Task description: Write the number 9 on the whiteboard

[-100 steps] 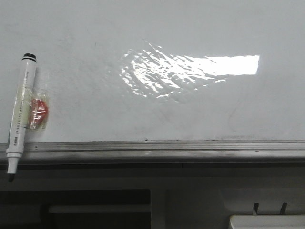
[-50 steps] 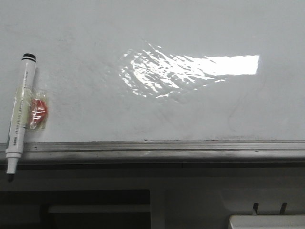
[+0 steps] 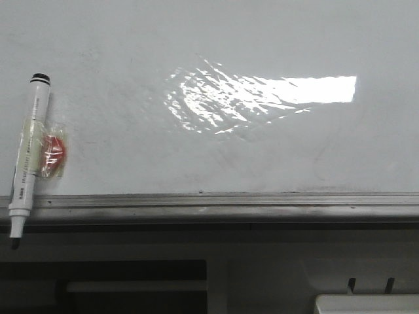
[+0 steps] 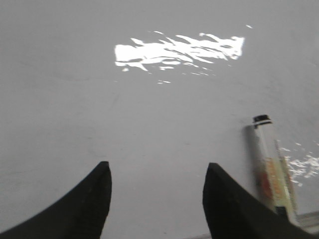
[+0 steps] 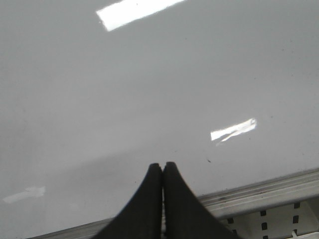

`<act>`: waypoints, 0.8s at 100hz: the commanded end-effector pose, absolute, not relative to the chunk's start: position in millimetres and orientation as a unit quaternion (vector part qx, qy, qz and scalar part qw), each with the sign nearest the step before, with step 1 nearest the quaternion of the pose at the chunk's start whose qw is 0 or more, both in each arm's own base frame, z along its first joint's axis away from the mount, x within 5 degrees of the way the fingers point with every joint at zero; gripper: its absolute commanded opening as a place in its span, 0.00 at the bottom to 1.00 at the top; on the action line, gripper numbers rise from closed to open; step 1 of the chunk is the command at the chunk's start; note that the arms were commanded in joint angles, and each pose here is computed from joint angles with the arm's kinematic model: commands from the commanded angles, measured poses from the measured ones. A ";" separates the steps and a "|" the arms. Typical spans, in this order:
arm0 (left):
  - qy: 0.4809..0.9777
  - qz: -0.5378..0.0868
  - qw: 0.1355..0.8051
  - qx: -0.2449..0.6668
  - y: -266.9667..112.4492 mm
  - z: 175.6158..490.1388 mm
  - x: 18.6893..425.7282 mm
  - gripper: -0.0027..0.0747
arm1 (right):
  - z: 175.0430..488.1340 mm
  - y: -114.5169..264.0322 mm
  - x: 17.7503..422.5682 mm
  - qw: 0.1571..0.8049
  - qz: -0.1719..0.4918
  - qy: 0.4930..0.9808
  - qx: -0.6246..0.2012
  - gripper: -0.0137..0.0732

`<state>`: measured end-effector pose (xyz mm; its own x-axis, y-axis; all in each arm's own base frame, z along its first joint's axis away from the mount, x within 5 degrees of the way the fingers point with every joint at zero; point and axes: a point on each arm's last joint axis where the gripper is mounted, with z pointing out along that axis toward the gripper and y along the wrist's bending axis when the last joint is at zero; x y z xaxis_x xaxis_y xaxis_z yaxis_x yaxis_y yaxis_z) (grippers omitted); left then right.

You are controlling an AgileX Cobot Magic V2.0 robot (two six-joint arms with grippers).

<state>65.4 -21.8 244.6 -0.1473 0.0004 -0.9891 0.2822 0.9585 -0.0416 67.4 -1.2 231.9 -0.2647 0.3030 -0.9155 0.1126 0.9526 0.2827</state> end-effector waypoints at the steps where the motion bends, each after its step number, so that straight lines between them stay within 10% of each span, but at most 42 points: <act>1: 0.726 -0.133 0.665 0.111 -26.1 258.0 68.2 0.52 | 248.8 -2.4 70.1 0.625 0.077 0.766 0.128 0.08; 40: 0.761 -0.245 0.578 0.167 -59.0 246.4 84.1 0.51 | 248.7 -2.4 70.1 0.625 0.077 0.766 0.128 0.08; 80: 0.810 -0.232 0.514 0.159 -78.1 227.7 109.0 0.51 | 248.7 -2.4 70.1 0.625 0.077 0.766 0.128 0.08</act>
